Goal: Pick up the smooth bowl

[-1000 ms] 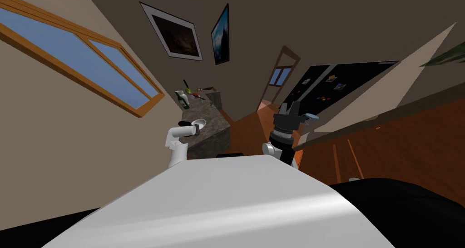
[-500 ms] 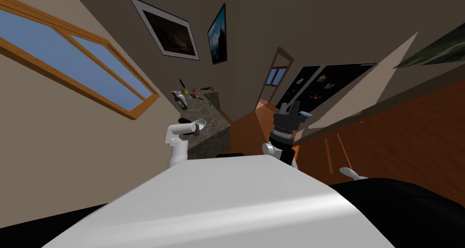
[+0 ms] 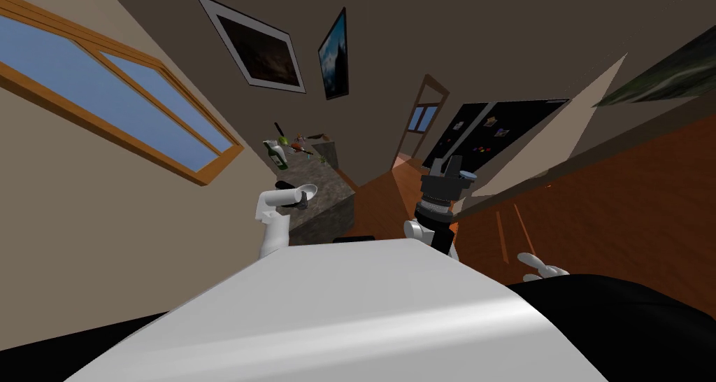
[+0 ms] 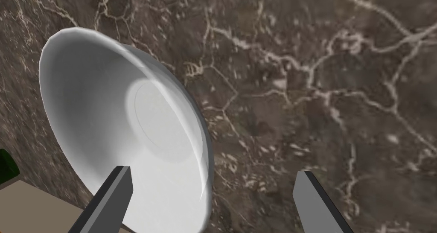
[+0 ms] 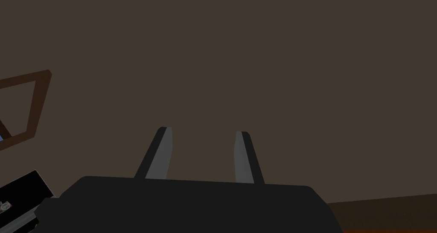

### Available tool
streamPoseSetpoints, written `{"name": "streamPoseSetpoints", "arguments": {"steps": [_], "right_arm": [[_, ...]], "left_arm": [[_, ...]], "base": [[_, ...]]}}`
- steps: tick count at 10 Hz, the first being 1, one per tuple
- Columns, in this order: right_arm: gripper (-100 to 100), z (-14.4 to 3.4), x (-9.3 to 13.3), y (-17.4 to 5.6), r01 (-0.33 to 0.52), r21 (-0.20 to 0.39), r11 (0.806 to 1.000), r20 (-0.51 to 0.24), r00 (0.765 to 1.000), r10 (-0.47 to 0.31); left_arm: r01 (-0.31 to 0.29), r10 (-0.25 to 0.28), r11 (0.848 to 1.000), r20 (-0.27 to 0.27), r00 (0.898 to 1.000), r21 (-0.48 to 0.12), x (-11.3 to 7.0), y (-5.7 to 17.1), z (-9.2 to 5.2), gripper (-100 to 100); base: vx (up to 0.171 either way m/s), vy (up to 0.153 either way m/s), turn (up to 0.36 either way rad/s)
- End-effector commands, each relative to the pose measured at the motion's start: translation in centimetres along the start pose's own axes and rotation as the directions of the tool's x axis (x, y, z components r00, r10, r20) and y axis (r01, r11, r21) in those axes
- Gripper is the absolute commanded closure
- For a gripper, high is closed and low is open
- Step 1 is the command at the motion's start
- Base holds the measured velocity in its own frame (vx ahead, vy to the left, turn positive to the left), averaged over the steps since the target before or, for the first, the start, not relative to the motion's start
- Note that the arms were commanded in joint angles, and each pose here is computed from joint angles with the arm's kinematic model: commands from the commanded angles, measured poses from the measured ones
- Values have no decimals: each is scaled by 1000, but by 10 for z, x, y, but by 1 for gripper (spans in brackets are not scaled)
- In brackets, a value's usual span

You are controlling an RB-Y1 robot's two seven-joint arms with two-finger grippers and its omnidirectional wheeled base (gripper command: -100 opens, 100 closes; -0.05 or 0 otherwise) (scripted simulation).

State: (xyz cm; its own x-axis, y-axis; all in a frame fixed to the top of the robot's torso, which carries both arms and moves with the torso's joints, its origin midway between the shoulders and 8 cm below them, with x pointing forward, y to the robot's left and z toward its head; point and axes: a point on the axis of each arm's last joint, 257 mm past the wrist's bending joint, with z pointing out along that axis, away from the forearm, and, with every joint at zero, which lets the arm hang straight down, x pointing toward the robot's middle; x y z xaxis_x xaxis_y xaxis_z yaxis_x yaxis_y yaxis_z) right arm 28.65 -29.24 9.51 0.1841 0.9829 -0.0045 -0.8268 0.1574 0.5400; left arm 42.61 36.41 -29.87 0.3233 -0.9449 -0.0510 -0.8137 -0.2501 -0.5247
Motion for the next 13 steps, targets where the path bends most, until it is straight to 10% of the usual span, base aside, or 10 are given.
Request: {"name": "streamPoseSetpoints", "arguments": {"steps": [1, 4, 5, 9, 10, 11, 13], "right_arm": [[0, 0, 0, 0, 0, 0, 1000, 0, 1000, 0], [0, 0, 0, 0, 0, 0, 1000, 0, 1000, 0], [0, 0, 0, 0, 0, 0, 1000, 0, 1000, 0], [0, 0, 0, 0, 0, 0, 1000, 0, 1000, 0], [0, 0, 0, 0, 0, 0, 1000, 0, 1000, 0], [0, 0, 0, 0, 0, 0, 1000, 0, 1000, 0], [0, 0, 0, 0, 0, 0, 1000, 0, 1000, 0]], "left_arm": [[-1, 1, 1000, -1, 1000, 4, 1, 0, 8, -100], [-3, 3, 1000, -2, 1000, 2, 2, 3, 14, -100], [-3, 3, 1000, -2, 1000, 4, 2, 3, 14, 100], [-1, 1, 1000, -2, 1000, 17, 2, -3, 12, 100], [0, 0, 1000, -2, 1000, 17, 2, -2, 13, 0], [-1, 1, 1000, -1, 1000, 4, 1, 0, 8, 100], [0, 0, 1000, 0, 1000, 3, 0, -1, 0, 100]], "base": [[4, -6, 16], [2, -2, 6], [0, 0, 0], [0, 0, 0], [0, 0, 0], [0, 6, -15], [-4, 5, -15]]}}
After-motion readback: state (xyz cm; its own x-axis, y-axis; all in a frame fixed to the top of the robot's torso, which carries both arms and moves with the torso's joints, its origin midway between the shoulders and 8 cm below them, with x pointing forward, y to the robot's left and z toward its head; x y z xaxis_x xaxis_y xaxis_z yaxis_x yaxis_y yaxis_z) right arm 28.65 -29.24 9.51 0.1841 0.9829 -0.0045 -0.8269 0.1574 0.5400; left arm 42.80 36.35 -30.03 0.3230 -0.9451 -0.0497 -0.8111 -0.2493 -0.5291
